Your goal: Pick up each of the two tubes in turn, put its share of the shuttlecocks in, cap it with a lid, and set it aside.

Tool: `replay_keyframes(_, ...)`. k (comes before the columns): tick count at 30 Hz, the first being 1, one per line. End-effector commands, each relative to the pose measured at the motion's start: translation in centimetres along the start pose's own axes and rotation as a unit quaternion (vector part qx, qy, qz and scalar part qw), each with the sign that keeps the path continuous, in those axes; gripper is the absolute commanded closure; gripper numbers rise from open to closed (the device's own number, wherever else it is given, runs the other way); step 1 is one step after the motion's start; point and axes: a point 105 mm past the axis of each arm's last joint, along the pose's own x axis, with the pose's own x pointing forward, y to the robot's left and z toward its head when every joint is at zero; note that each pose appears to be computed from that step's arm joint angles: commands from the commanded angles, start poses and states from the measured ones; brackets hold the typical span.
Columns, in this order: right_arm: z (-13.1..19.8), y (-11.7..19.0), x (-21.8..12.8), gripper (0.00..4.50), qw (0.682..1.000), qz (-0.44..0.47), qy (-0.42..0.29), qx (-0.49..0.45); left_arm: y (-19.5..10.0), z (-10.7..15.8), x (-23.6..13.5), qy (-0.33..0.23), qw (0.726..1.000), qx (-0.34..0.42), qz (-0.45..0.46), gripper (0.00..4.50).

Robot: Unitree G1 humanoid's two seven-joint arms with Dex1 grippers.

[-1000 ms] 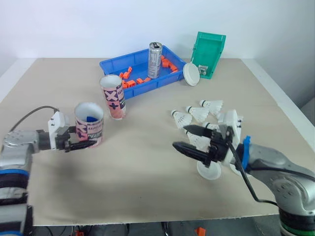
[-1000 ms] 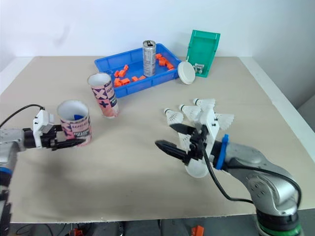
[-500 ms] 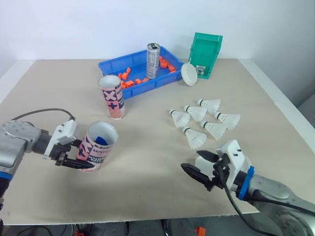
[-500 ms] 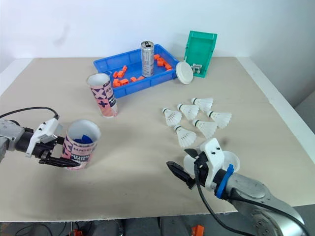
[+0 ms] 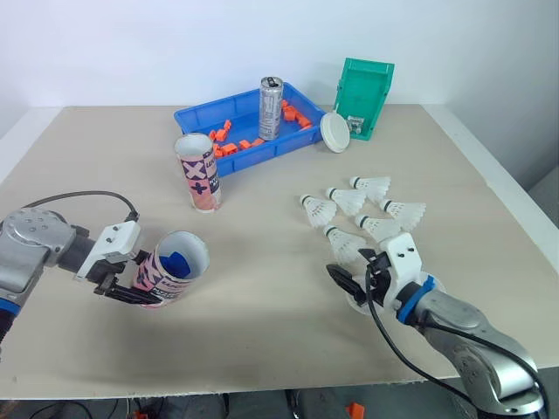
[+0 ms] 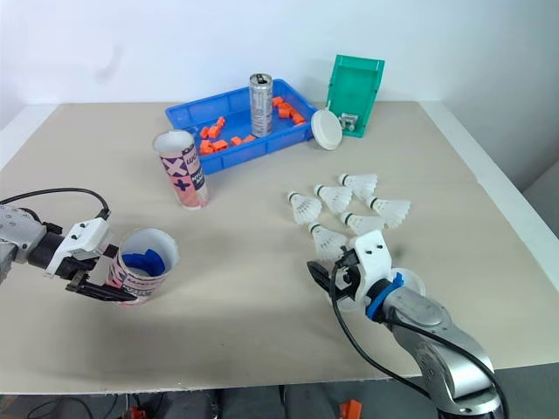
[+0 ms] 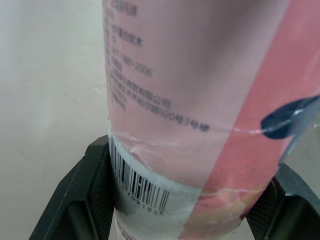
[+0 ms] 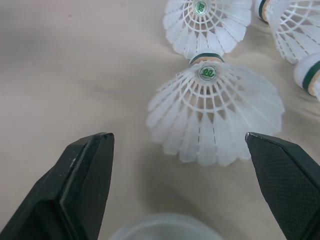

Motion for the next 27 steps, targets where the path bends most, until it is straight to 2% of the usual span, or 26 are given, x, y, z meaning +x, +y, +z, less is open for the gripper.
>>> replay_keyframes(1, 1.1, 0.1, 1.1, 0.0, 0.999, -0.002, -0.026, -0.018, -0.2, -0.8, -0.3, 0.026, 1.0, -0.007, 0.005, 1.74)
replay_keyframes(7, 1.3, -0.1, 2.6, 0.0, 0.999, -0.01, -0.034, -0.02, -0.2, -0.6, -0.1, 0.018, 1.0, -0.005, 0.009, 1.74)
replay_keyframes(10, 1.1, -0.4, 3.1, 0.75, 0.999, -0.021, -0.031, -0.026, -0.2, -0.4, 0.1, 0.015, 1.0, -0.003, 0.011, 1.75)
replay_keyframes(12, 1.2, -0.5, 3.2, 1.46, 0.999, -0.022, -0.034, -0.029, -0.2, -0.2, 0.1, 0.012, 1.0, -0.002, 0.013, 1.75)
replay_keyframes(15, 1.6, -0.4, 3.2, 3.08, 0.998, -0.021, -0.04, -0.034, -0.3, 0.1, 0.2, 0.006, 1.0, -0.001, 0.015, 1.75)
replay_keyframes(18, 2.3, -0.1, 2.8, 4.35, 0.998, -0.011, -0.053, -0.04, -0.2, 0.1, 0.4, 0.003, 1.0, -0.002, 0.015, 1.75)
replay_keyframes(22, 4.1, 1.5, 1.8, 4.44, 0.993, 0.049, -0.08, -0.065, -0.1, 0.1, 0.9, -0.001, 1.0, -0.002, 0.014, 1.75)
replay_keyframes(27, 7.1, 3.5, 0.7, 4.44, 0.966, 0.164, -0.1, -0.175, 0.3, 0.8, 1.3, -0.014, 1.0, 0.004, 0.015, 1.75)
